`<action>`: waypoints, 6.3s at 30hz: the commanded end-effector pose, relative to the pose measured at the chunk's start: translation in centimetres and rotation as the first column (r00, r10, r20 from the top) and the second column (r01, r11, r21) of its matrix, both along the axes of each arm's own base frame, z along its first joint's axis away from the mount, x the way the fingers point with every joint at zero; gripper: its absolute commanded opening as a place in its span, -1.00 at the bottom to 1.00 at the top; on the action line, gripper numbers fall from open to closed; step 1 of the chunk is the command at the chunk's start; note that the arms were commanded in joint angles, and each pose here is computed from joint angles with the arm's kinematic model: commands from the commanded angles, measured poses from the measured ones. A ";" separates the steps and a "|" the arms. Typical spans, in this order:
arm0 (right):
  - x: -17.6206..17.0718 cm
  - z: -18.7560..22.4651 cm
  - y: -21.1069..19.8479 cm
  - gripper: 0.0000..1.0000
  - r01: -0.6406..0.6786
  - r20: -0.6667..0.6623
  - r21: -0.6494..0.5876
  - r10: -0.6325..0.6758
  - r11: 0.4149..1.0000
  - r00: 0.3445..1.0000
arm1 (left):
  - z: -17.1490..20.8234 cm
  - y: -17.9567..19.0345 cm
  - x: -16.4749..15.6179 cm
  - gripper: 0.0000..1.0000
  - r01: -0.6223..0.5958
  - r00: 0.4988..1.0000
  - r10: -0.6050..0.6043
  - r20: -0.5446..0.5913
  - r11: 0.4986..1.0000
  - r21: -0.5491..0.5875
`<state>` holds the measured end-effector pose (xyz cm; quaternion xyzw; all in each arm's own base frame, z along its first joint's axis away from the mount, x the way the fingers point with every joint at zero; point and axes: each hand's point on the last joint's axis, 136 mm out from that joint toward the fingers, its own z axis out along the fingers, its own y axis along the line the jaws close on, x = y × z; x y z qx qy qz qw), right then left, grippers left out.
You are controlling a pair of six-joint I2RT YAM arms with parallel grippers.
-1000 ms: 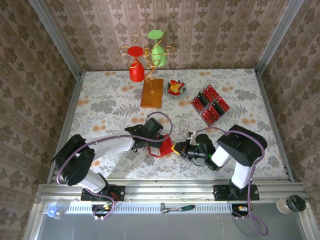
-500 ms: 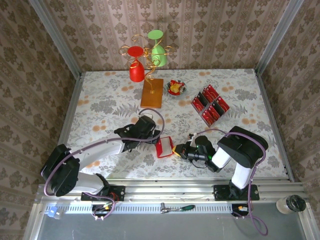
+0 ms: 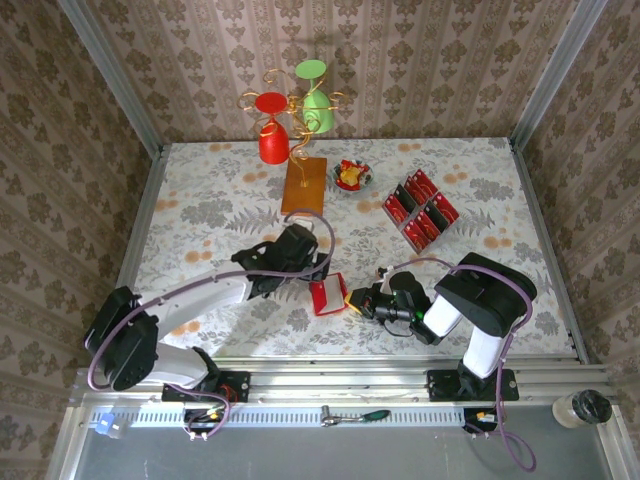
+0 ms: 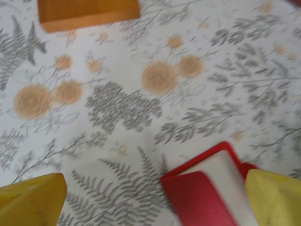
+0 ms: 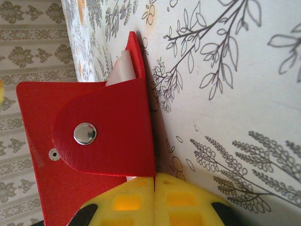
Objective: Put the credit cards into the card holder
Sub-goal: Open the card holder at the bottom-center of the table.
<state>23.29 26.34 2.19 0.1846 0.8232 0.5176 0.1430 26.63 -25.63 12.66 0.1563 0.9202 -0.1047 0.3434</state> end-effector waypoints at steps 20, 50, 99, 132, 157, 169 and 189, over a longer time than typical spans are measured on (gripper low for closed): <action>0.1 -1.4 -2.9 -1.00 0.141 -0.006 -0.109 -0.143 0.984 0.990 | -4.2 2.9 -3.4 0.90 0.016 0.997 0.011 -0.077 0.938 0.346; -0.2 8.4 -6.1 -0.38 0.060 0.192 -0.393 0.018 0.918 0.981 | -9.4 5.7 -3.2 0.81 -0.064 0.994 0.090 -0.059 0.936 0.346; 2.4 0.0 -5.0 -0.72 -0.006 0.019 -0.458 0.017 0.889 1.000 | -11.4 7.0 -6.1 0.77 -0.126 0.986 0.158 -0.061 0.925 0.359; 3.5 6.9 -0.9 -0.81 -0.144 0.142 -0.428 0.224 0.892 0.964 | -8.5 6.2 -4.7 0.78 -0.143 0.988 0.153 -0.012 0.945 0.293; 3.7 0.6 7.7 -0.93 -0.321 -0.001 -0.372 0.346 0.871 0.938 | -7.7 6.7 -4.5 0.81 -0.165 0.986 0.169 0.009 0.947 0.274; 3.5 -0.1 7.7 -0.94 -0.312 -0.015 -0.350 0.327 0.883 0.945 | -5.3 4.7 -3.5 0.80 -0.147 0.989 0.143 0.032 0.967 0.208; 5.3 3.4 2.0 -0.94 -0.184 0.041 -0.383 0.215 0.905 0.976 | -1.8 1.2 -2.4 0.74 -0.098 0.994 0.092 0.060 0.991 0.094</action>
